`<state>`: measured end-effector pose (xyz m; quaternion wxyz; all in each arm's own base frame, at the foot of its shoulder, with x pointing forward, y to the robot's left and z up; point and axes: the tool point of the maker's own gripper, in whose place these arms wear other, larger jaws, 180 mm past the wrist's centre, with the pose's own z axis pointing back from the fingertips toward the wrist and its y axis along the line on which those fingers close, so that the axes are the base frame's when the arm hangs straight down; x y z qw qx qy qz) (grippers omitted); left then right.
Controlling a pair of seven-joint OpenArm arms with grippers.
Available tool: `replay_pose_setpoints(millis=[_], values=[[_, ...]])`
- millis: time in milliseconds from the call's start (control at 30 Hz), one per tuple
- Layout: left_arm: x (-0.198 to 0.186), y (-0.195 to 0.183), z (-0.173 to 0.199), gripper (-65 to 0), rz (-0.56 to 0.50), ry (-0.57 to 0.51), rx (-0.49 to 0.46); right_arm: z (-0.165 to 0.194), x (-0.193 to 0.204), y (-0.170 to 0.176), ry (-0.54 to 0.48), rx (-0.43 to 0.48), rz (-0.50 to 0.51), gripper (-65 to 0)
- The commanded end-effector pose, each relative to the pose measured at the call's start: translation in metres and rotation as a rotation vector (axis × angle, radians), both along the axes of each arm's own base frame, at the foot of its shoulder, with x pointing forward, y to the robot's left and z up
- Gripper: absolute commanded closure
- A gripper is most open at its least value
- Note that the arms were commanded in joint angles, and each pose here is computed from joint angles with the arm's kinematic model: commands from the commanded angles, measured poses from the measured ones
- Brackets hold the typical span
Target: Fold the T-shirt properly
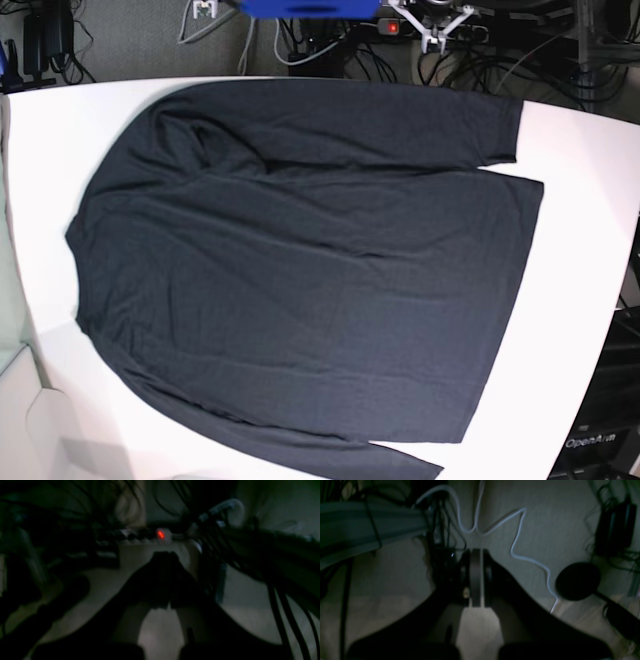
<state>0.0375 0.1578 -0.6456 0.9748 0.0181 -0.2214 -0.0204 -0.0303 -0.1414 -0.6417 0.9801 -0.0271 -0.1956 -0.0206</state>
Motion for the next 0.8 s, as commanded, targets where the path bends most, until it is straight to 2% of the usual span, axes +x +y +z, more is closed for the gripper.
replay_pose_setpoints(millis=[0,133,267,467,567,767], values=[[-0.008,0.005,0.003,0.0,-0.001,-0.017,0.002,0.003,-0.005,0.002,-0.022,0.009,-0.005,0.0],[-0.011,0.009,0.017,0.0,-0.009,-0.138,0.006,0.011,-0.008,-0.006,-0.077,-0.008,0.001,0.0],[-0.008,0.009,0.026,0.0,-0.014,-0.211,0.005,0.012,-0.005,-0.008,-0.096,-0.012,0.003,0.0],[-0.017,0.017,0.027,0.0,-0.012,-0.205,0.017,0.012,-0.004,-0.017,-0.093,-0.024,0.008,0.0],[-0.026,0.025,0.032,0.0,0.031,-0.225,0.029,0.013,-0.002,-0.022,-0.102,-0.033,0.011,0.0],[-0.028,0.046,0.052,0.0,0.203,-0.351,-0.052,0.014,-0.004,-0.029,-0.101,-0.044,0.015,0.0]])
